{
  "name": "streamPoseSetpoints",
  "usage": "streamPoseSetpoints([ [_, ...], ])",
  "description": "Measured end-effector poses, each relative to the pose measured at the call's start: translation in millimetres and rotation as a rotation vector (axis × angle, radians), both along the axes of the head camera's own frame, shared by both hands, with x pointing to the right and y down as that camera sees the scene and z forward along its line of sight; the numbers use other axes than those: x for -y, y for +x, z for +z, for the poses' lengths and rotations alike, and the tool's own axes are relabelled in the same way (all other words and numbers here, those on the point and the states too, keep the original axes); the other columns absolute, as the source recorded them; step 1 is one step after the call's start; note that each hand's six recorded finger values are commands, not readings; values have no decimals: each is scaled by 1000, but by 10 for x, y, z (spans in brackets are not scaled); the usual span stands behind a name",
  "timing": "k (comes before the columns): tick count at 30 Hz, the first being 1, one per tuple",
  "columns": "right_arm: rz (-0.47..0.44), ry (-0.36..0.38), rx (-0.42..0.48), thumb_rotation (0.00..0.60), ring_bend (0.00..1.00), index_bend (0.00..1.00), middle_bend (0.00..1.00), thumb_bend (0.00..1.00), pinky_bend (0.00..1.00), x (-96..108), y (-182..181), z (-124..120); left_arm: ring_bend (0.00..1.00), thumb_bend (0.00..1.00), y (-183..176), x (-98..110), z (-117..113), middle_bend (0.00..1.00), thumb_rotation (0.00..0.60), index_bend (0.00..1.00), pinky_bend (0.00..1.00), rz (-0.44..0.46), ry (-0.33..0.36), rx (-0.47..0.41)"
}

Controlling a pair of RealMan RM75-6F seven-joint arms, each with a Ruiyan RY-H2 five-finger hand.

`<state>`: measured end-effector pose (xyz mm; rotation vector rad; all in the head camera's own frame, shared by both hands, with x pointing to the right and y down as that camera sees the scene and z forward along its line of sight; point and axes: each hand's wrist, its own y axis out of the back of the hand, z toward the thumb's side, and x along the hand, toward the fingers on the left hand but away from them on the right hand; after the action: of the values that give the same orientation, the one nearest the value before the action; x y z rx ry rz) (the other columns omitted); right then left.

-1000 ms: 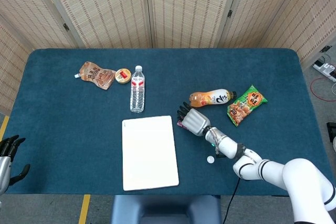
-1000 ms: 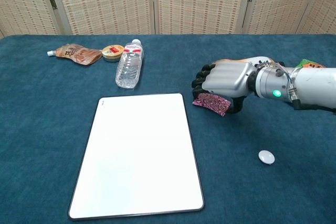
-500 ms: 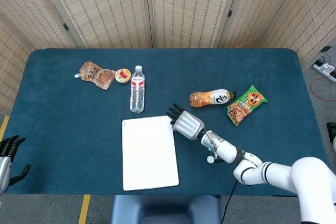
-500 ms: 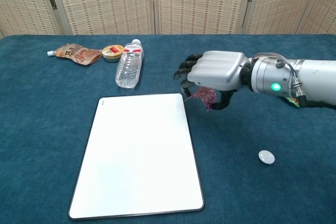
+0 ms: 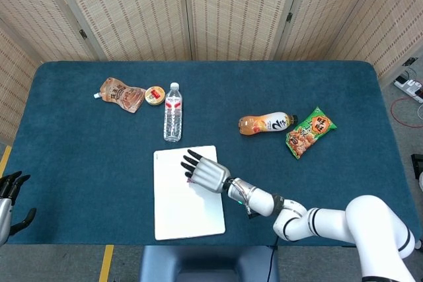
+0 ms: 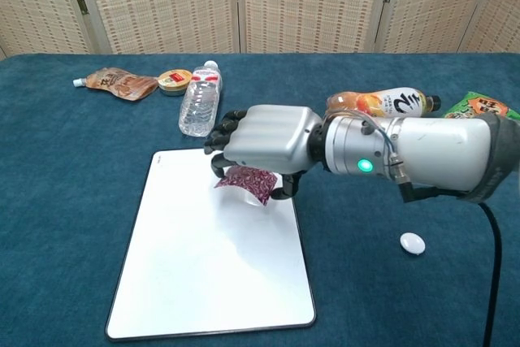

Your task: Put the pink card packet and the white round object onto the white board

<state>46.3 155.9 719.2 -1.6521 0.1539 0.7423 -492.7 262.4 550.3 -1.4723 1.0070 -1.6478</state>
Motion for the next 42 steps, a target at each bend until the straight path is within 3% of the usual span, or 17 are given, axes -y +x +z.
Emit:
streamPoseSetpoints([
  [7, -8, 4, -16, 600, 1, 11, 105, 300, 0, -13, -79, 34, 149, 351, -23, -17, 14, 148, 600, 191, 0, -5, -6, 1],
  [14, 30, 6, 8, 600, 0, 1, 105, 300, 0, 37, 64, -90, 150, 350, -22, -18, 24, 148, 600, 191, 0, -3, -5, -6],
  [21, 98, 8, 36, 600, 0, 151, 125, 301, 0, 62, 559, -364, 149, 351, 7, 11, 41, 148, 600, 191, 0, 7, -1, -15],
  [28, 200, -80, 38, 600, 30, 248, 171, 301, 0, -151, 1227, -555, 149, 350, 68, 49, 42, 148, 600, 191, 0, 25, 4, -24],
  [34, 246, -152, 25, 600, 34, 287, 179, 301, 0, -422, 1600, -567, 149, 351, 135, 73, 35, 148, 600, 191, 0, 43, 6, -31],
  [42, 294, -190, 8, 600, 27, 340, 189, 300, 0, -537, 1832, -442, 149, 351, 177, 85, 16, 148, 600, 191, 0, 53, 9, -35],
])
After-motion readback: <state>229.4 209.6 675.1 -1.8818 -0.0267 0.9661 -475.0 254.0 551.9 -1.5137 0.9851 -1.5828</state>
